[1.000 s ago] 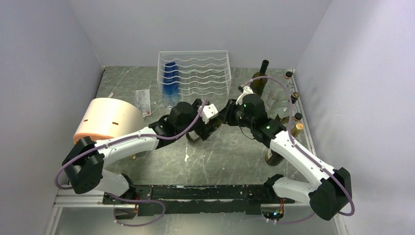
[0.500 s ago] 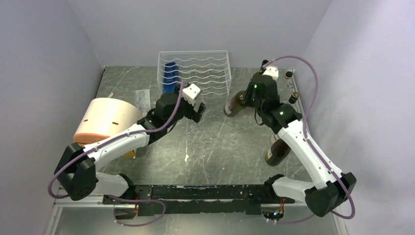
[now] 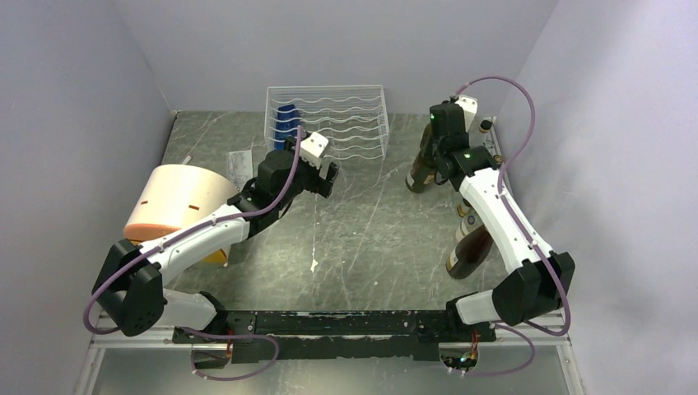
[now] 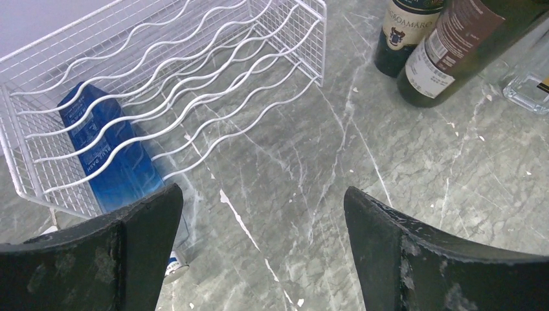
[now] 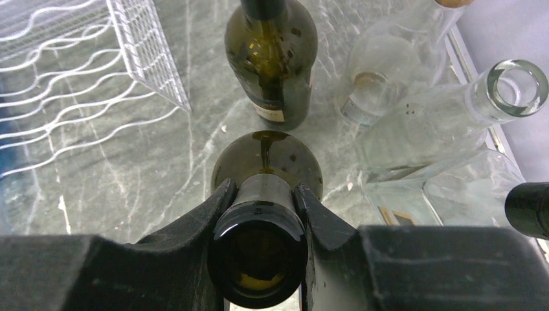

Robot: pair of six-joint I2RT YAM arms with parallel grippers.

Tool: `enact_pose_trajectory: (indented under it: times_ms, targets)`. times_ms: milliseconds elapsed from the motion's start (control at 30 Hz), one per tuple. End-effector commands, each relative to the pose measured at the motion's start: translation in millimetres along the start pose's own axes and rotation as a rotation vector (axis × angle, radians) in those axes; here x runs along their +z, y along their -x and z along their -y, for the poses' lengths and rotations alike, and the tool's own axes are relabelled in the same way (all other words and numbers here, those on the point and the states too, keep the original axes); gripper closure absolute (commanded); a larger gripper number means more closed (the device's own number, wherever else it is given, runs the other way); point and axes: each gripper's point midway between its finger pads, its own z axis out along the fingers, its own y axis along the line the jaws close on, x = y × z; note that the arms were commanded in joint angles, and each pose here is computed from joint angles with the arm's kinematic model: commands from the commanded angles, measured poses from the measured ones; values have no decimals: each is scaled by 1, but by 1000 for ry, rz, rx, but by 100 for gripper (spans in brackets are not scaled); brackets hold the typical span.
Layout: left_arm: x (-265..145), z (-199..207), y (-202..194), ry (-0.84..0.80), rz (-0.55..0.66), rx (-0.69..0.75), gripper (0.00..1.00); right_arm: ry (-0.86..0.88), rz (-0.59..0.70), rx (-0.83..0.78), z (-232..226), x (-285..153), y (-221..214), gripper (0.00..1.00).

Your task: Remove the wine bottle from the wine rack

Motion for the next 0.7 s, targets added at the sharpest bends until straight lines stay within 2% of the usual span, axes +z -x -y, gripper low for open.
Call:
enact_pose_trajectory:
  times_ms: [0, 200, 400, 533, 667]
  targets:
    - [-1, -8, 20, 35, 41, -4, 3, -33, 103, 44, 9, -4, 36, 100]
    - [-1, -9, 22, 24, 46, -17, 3, -69, 115, 7, 16, 9, 31, 100]
    - [1, -12, 18, 39, 32, -8, 3, -102, 65, -20, 19, 27, 17, 100]
    - [1, -12, 19, 34, 31, -7, 3, -117, 34, -28, 22, 34, 11, 92]
    - [0, -14, 19, 45, 34, -4, 3, -113, 13, -37, 23, 37, 7, 74]
